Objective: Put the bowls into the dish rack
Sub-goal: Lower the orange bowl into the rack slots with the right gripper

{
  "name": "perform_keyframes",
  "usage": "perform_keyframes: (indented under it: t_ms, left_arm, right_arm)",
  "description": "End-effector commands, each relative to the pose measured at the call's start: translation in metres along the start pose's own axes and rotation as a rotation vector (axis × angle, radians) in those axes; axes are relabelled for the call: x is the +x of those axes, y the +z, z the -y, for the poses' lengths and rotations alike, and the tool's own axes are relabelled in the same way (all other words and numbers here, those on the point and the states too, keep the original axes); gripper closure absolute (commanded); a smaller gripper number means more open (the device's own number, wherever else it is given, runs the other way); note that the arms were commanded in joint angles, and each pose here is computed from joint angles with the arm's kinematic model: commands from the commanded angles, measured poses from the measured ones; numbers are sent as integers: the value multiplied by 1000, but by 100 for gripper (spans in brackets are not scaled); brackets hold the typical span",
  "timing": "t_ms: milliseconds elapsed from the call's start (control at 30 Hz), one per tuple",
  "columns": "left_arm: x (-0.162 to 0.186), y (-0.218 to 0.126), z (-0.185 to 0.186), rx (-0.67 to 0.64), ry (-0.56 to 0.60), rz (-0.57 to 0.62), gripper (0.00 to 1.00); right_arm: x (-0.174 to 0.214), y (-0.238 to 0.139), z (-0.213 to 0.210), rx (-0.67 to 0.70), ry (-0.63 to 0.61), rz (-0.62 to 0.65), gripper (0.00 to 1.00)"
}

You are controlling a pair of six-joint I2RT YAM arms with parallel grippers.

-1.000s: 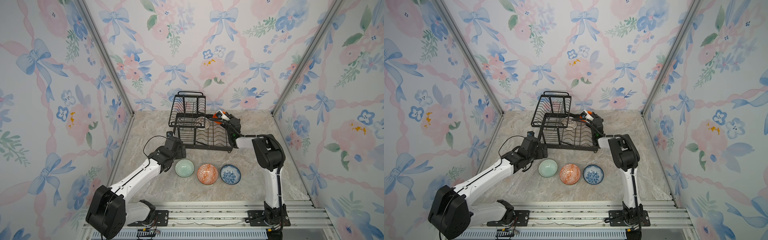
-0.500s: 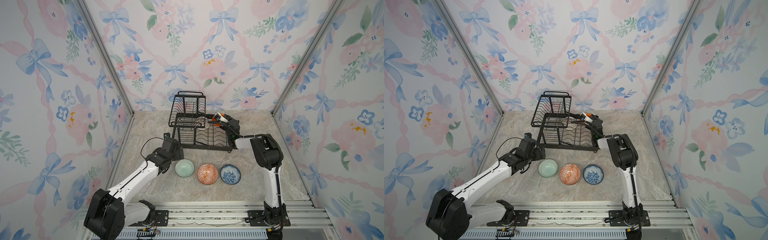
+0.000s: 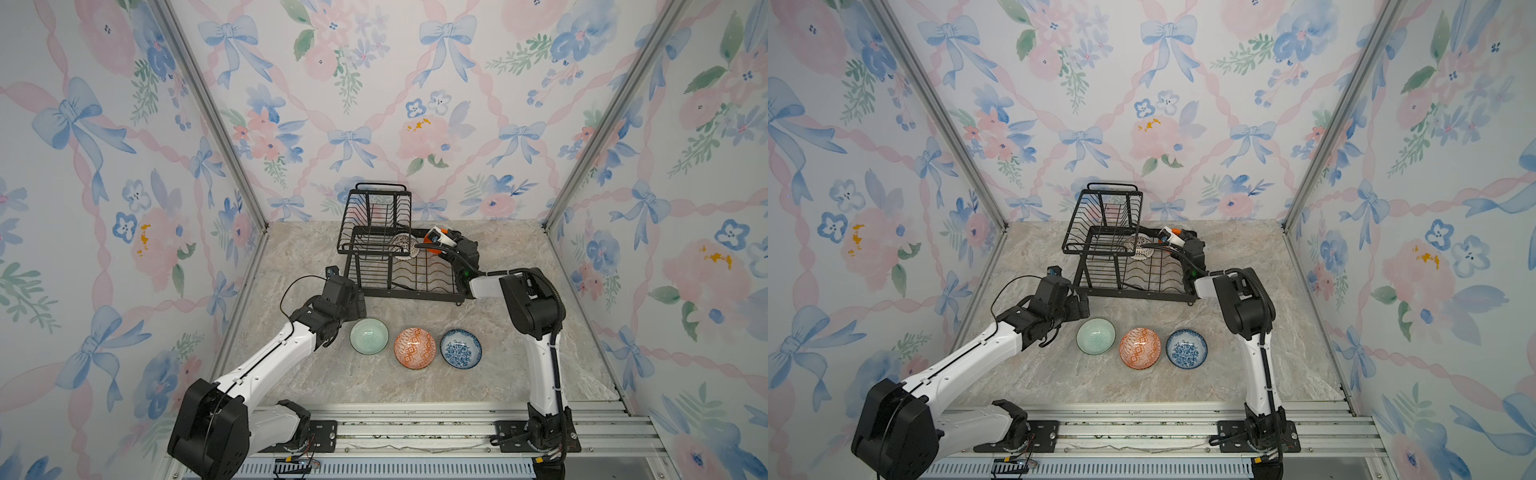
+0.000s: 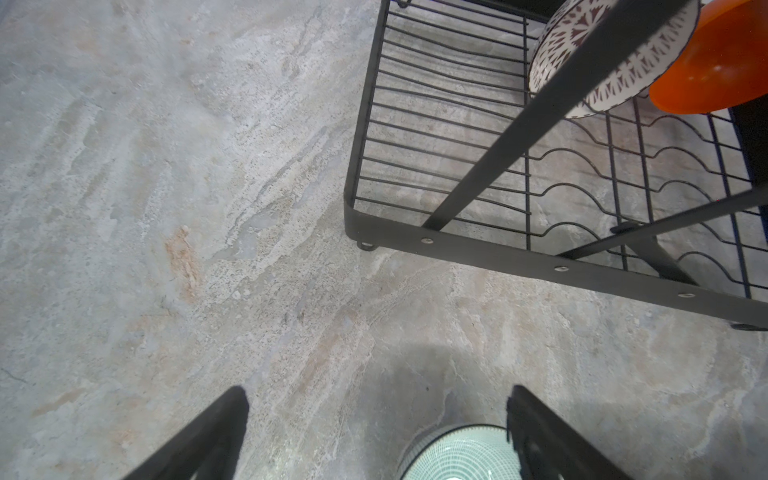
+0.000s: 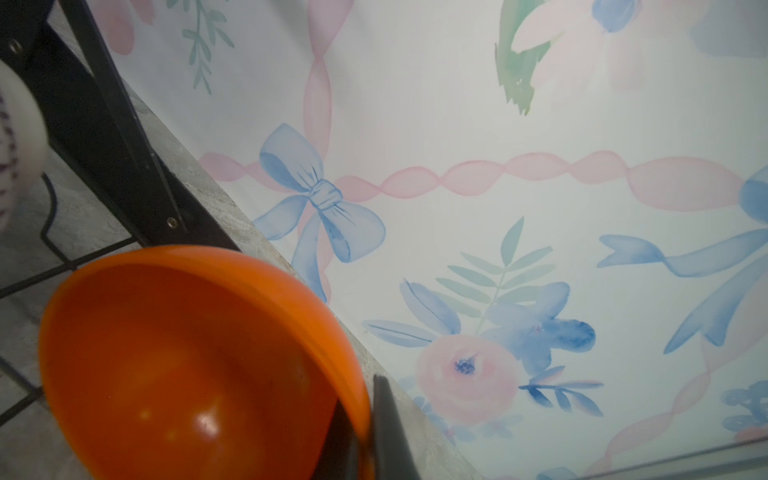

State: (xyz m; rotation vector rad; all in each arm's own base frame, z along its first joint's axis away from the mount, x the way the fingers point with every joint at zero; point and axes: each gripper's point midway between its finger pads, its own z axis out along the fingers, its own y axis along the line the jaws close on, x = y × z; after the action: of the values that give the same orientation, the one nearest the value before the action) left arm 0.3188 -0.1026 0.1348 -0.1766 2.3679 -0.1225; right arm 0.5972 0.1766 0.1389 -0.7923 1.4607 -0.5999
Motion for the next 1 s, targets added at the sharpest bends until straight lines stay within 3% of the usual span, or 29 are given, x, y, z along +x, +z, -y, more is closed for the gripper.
perform_keyframes:
  t_ms: [0, 900, 967]
  left_arm:
    - [2, 2, -2, 2, 4, -4, 2]
    - [0, -8, -2, 32, -18, 19, 2]
    - [13, -3, -7, 18, -12, -10, 2]
  right_arm:
    - [-6, -3, -10, -10, 25, 31, 100]
    - [-19, -16, 0, -8, 45, 45, 100]
    - [-19, -17, 1, -6, 46, 45, 100]
